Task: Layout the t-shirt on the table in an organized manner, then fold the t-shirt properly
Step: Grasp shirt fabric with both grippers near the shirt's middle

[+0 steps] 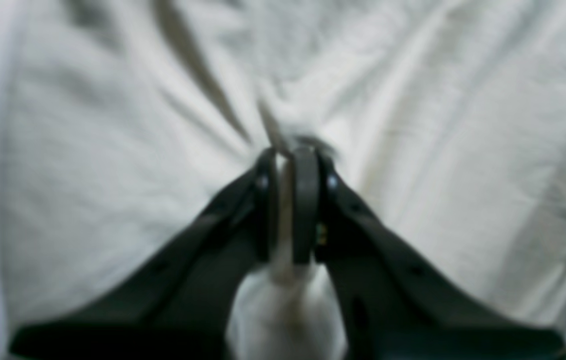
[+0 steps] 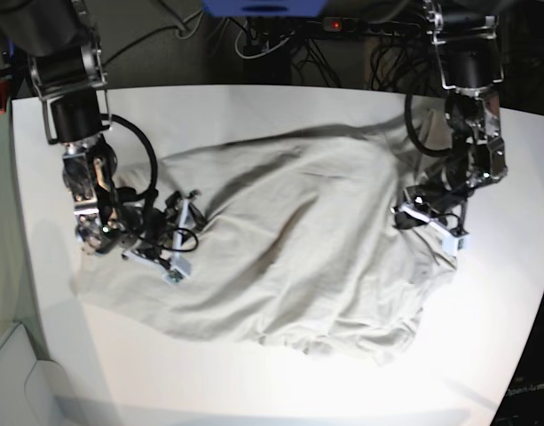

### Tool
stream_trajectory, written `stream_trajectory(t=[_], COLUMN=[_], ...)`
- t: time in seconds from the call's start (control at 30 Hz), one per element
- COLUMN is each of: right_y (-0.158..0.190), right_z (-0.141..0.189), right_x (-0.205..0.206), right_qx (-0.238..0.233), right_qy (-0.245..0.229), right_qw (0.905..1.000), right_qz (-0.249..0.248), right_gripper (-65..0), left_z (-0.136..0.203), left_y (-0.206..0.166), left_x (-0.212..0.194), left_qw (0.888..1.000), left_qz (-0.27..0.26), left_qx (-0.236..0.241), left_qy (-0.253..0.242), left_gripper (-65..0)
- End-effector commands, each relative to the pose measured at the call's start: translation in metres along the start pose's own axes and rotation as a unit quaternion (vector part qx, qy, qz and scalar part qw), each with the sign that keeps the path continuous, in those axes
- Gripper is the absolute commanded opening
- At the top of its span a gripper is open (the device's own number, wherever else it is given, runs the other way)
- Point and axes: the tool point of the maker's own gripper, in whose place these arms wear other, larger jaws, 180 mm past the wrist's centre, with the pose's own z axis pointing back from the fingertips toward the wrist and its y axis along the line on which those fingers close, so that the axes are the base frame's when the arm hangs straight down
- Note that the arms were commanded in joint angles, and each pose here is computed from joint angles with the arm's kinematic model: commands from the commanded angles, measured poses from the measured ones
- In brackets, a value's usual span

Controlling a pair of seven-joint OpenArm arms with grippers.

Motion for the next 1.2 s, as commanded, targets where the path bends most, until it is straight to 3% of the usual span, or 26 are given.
stream_trajectory(t=[0.0, 0.23, 0.4, 0.67, 0.73, 0.93, 1.07, 1.17], right_y=[0.000, 0.012, 0.001, -0.038, -0.054, -0.033, 0.012, 0.035], right_z=[-0.001, -0.018, -0.011, 0.018, 0.025, 0.045, 0.054, 0.059], right_x=[0.017, 0.085, 0.118, 0.141, 0.128, 0.114, 0.100, 0.087], right_qx=[-0.002, 0.021, 0.012, -0.030, -0.047, -0.062, -0.049, -0.042], right_qy=[-0.005, -0.047, -0.080, -0.097, -0.075, -0.070, -0.081, -0.085], right_qw=[0.9999, 0.9979, 0.9952, 0.9925, 0.9939, 0.9881, 0.9815, 0.9805], right_qz=[0.009, 0.038, 0.055, 0.067, 0.066, 0.122, 0.166, 0.172], right_gripper=[-34.8, -34.8, -34.8, -34.8, -34.9, -35.1, -35.1, -35.1], left_z=[-0.002, -0.016, -0.010, 0.029, 0.040, 0.066, 0.067, 0.057], left_y=[-0.004, -0.082, -0.139, -0.210, -0.222, -0.220, -0.199, -0.176], left_x=[-0.046, -0.069, -0.080, -0.038, -0.028, 0.021, 0.070, 0.109], left_qw=[0.997, 0.994, 0.986, 0.980, 0.978, 0.975, 0.975, 0.978], left_qz=[-0.002, 0.016, -0.014, -0.074, -0.091, -0.133, -0.147, -0.132], left_qx=[0.010, -0.063, -0.115, -0.178, -0.188, -0.175, -0.144, -0.121], left_qy=[0.081, 0.093, 0.121, 0.048, 0.032, -0.042, -0.082, -0.108], left_gripper=[-58.3, -58.3, -58.4, -58.4, -58.4, -58.4, -58.3, -58.3])
